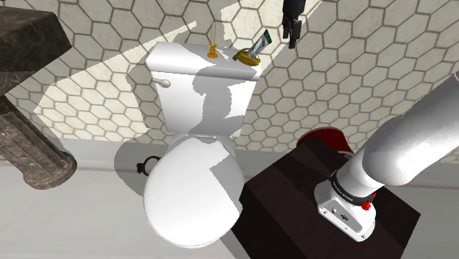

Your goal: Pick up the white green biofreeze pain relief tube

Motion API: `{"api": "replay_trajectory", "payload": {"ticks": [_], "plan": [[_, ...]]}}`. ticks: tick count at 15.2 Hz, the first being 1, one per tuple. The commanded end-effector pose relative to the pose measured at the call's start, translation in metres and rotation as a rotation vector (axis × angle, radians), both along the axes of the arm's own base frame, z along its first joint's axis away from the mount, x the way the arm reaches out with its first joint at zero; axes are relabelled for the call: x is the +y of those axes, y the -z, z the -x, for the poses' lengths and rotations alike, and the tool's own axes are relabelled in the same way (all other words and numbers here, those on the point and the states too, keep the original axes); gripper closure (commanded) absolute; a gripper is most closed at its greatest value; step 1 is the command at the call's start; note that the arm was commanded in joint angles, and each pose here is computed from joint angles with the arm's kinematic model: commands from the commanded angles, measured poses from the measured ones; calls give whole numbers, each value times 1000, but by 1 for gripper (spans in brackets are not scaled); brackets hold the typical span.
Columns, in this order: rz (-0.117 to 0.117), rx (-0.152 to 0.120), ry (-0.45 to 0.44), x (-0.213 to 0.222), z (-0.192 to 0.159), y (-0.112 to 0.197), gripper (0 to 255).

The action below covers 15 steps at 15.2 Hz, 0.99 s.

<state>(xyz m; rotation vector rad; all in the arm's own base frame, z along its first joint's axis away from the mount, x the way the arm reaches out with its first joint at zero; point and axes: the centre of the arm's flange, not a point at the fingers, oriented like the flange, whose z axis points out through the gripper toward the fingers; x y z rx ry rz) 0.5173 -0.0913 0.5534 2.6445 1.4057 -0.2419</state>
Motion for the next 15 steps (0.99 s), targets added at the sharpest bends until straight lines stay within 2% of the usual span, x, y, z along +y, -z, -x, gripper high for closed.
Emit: {"api": "replay_trajectory", "payload": {"ticks": [1,10,15], "plan": [[16,10,-92,0,-23,6,0],[88,49,-480,21,-130,27,0],[92,51,-502,24,-136,49,0]]}}
